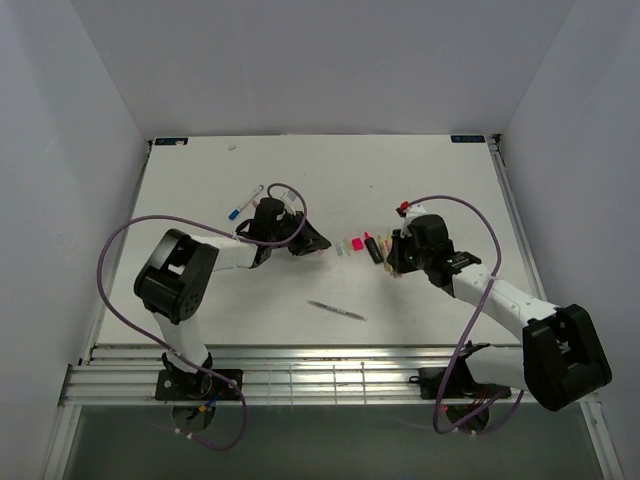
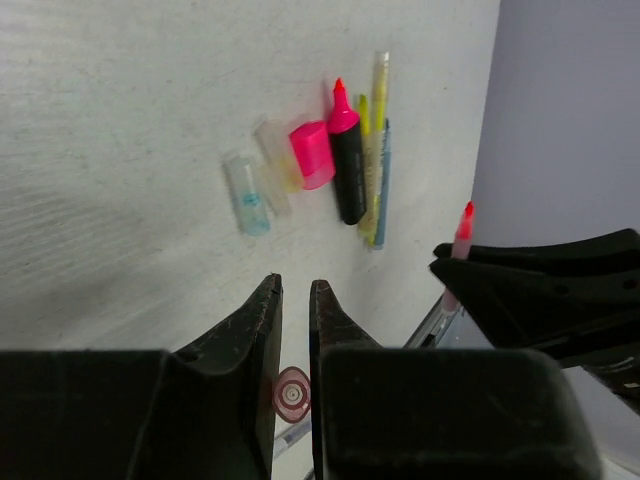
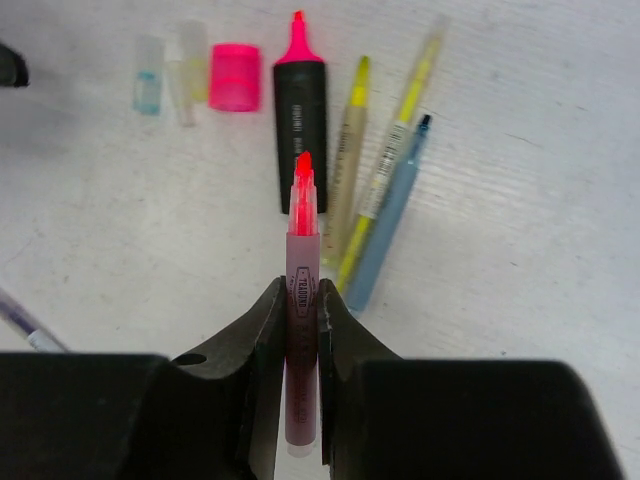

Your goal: Open the pen caps

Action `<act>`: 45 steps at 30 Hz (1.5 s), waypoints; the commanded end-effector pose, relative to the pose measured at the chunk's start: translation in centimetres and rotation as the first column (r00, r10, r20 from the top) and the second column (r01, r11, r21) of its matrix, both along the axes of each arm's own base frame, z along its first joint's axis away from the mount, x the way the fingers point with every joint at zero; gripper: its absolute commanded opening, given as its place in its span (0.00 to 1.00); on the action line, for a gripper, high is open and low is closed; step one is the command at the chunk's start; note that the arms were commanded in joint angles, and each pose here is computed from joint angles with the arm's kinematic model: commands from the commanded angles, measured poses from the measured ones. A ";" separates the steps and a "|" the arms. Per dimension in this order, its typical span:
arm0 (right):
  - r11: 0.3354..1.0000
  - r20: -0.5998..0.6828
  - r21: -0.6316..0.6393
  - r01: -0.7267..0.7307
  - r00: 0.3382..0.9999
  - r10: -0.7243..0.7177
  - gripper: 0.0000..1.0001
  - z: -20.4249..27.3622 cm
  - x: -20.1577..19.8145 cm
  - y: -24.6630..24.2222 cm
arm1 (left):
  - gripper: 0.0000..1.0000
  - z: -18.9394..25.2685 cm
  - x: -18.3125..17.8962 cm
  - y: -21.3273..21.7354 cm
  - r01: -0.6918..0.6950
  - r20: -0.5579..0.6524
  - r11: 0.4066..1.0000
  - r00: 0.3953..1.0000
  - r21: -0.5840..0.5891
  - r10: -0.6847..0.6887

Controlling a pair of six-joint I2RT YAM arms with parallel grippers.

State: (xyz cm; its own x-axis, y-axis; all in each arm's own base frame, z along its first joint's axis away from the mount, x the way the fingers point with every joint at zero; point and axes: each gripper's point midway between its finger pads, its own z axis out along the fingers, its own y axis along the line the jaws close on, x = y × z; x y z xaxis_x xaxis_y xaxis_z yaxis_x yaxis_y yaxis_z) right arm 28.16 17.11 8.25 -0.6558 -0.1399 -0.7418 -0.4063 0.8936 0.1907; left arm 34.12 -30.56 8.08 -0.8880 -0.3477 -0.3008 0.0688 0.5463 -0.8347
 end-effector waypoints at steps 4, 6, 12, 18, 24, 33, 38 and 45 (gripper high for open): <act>0.976 -0.048 -0.027 0.216 0.975 -0.217 0.08 -0.7 2.6 -4.2 | 0.05 -2.2 -0.2 -0.3 0.026 -0.032 0.999 0.999 0.039 -0.024; 0.972 -0.079 -0.029 0.233 0.969 -0.234 0.08 -1.6 2.9 -4.9 | 0.11 -2.4 0.0 -0.3 0.022 -0.031 0.999 0.999 0.046 -0.021; 0.970 -0.103 -0.028 0.243 0.964 -0.245 0.08 -2.6 3.3 -5.4 | 0.26 -3.1 0.4 -0.5 0.023 -0.039 0.998 0.999 0.055 -0.021; 0.975 -0.152 -0.012 0.221 0.964 -0.220 0.08 -4.3 3.4 -5.0 | 0.34 -4.0 0.5 -0.4 0.015 -0.056 0.997 0.998 0.072 -0.011; 0.978 -0.181 -0.001 0.208 0.962 -0.205 0.18 -5.1 3.6 -4.6 | 0.44 -4.2 0.7 0.0 0.004 -0.050 0.995 0.999 0.095 0.000; 0.980 -0.188 0.007 0.200 0.963 -0.195 0.36 -5.1 4.0 -4.3 | 0.47 -3.9 0.6 0.3 0.004 -0.039 0.994 0.999 0.111 0.000; 0.982 -0.186 0.017 0.190 0.965 -0.184 0.44 -4.8 4.0 -4.1 | 0.48 -3.0 0.3 0.6 0.001 -0.015 0.993 1.000 0.117 0.001; 0.987 -0.108 0.017 0.159 0.982 -0.156 0.51 -2.1 3.3 -4.3 | 0.49 -1.0 -0.4 1.9 -0.034 0.039 0.990 0.999 0.136 0.029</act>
State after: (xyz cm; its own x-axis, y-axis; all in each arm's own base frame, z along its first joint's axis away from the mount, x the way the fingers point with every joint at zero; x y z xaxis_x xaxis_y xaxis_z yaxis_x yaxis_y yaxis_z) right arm 31.05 12.56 3.42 -0.7948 0.0070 -0.6069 -0.1906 0.9465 0.2605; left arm 33.63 -29.44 4.04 -0.9007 -0.3161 -0.2982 0.0233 0.6500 -0.7596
